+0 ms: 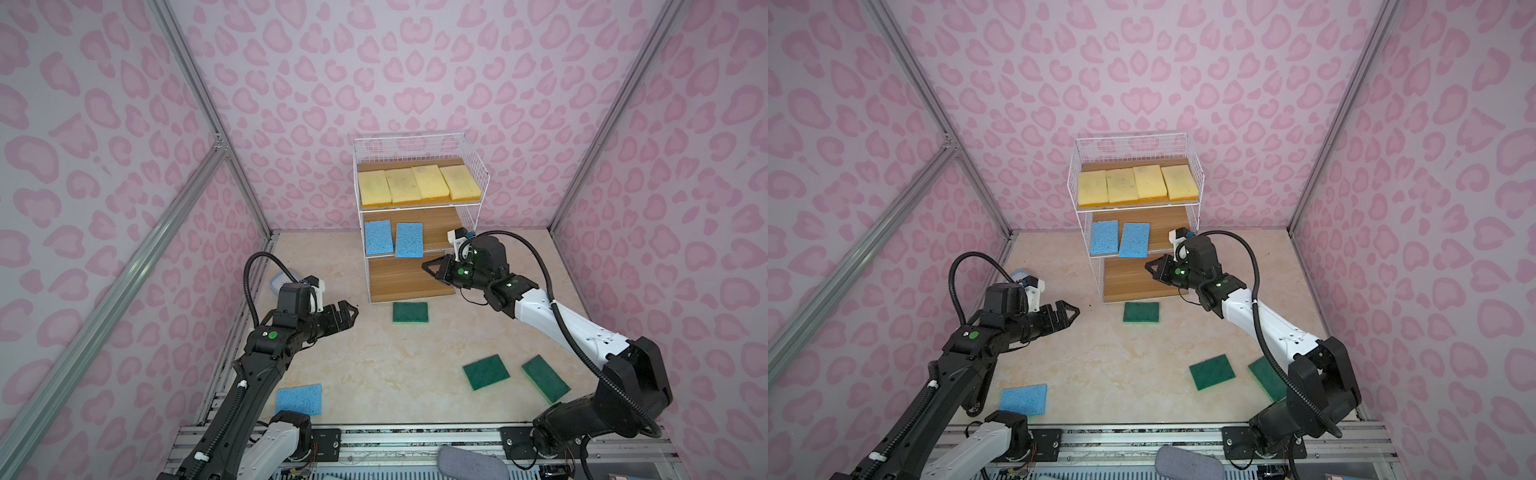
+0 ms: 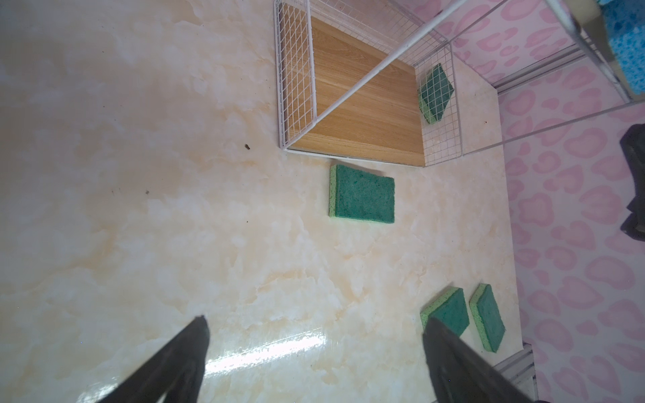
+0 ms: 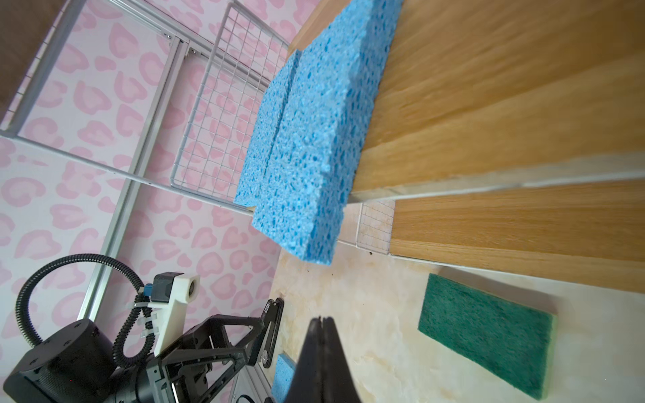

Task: Arrange cleaning sponges on a shelf
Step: Move the cleaning sponge to the shelf.

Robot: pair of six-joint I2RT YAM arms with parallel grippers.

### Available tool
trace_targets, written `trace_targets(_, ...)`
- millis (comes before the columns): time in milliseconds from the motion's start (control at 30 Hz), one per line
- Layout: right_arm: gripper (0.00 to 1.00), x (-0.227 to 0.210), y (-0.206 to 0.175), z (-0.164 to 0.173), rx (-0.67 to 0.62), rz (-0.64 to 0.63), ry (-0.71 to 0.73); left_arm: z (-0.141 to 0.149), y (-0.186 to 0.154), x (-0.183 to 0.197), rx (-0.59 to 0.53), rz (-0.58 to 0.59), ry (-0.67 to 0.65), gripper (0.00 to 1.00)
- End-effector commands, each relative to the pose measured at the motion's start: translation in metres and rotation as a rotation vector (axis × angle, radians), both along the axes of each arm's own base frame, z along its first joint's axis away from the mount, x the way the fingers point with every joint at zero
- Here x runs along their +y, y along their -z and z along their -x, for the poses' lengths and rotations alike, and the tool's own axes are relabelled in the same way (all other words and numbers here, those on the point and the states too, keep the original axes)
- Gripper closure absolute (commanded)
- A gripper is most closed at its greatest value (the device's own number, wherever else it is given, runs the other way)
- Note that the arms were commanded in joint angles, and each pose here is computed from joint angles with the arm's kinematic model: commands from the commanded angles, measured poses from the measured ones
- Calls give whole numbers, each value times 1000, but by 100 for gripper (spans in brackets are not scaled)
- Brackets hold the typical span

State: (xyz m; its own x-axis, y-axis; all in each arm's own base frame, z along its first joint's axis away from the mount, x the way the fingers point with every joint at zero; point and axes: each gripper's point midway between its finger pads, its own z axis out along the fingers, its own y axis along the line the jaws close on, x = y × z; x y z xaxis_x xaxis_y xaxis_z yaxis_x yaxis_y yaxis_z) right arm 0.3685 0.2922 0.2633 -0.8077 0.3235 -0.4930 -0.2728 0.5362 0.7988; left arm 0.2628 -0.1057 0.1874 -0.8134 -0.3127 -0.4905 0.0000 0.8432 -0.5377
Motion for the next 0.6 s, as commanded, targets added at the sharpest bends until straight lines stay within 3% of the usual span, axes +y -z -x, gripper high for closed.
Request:
trace_targets(0, 100, 9, -12, -7, -31, -45, -7, -3, -2, -2, -19, 8, 8, 3)
trace_targets(567, 100, 13, -17, -39, -29, -49, 29, -1, -2, 0, -17, -8, 11, 3)
